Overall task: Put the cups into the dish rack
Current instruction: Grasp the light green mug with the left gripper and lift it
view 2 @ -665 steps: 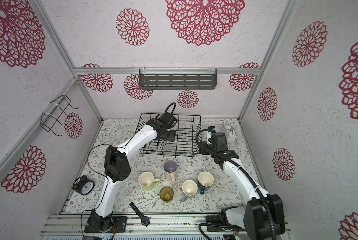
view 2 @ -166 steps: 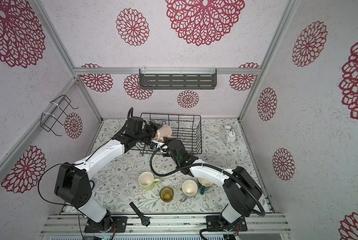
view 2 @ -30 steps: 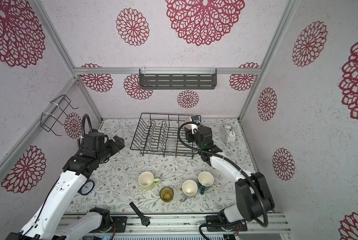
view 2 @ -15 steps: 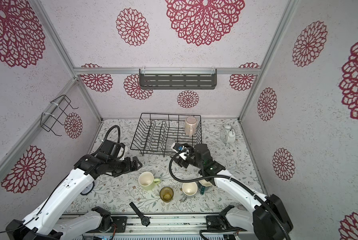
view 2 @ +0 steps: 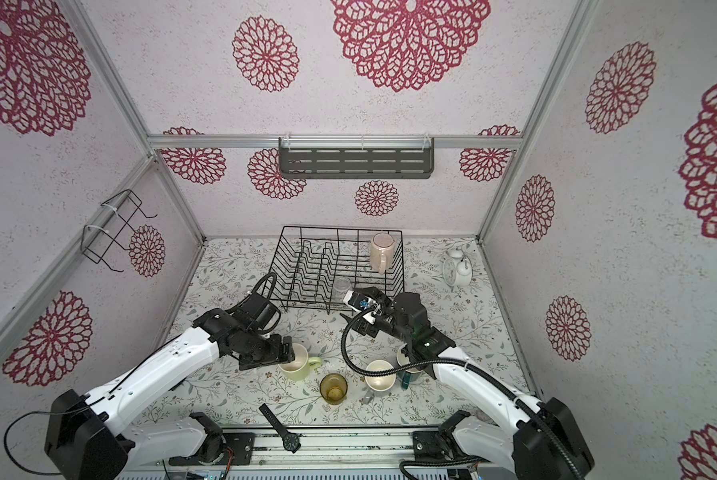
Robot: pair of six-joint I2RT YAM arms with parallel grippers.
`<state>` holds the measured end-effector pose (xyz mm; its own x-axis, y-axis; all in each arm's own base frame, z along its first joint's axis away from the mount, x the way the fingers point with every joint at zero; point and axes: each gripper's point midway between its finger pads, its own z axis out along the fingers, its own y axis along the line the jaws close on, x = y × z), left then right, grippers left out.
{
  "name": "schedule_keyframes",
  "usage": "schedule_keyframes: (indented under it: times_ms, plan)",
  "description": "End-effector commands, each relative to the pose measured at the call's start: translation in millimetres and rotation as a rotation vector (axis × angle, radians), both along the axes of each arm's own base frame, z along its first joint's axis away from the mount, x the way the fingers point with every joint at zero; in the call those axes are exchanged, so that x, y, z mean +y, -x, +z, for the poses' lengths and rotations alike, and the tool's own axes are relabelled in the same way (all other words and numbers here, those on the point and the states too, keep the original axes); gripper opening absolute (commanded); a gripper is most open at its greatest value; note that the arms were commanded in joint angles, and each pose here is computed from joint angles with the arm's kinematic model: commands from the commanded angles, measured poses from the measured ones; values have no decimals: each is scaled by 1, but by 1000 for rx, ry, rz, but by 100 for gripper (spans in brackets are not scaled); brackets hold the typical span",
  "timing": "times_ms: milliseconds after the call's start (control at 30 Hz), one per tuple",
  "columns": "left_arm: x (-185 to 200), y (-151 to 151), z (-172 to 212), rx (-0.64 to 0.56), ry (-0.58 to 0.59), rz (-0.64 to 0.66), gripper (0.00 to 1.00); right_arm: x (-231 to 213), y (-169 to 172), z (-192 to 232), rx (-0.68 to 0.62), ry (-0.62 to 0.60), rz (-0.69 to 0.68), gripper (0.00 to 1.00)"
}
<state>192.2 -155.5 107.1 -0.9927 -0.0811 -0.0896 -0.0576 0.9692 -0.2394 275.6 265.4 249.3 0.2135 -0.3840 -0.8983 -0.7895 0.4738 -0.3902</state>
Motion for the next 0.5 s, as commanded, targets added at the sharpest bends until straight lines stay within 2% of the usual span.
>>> schedule_keyframes:
  times_ms: [0,133,267,333,467]
  plan:
    - [0,-10,-12,-16,-32,11,86,-7,-2,27,-76,-40,-39,74]
    - [2,-13,-22,4,-67,18,61,-12,0,35,-85,-50,-58,74]
    - [-3,-18,-22,-13,-44,10,32,-17,4,35,-71,-47,-68,74]
    - [-5,-19,-22,-15,-41,0,27,-21,3,32,-62,-42,-87,74]
    - [-9,-21,-28,1,-44,-15,27,-30,-14,30,15,-66,-207,78]
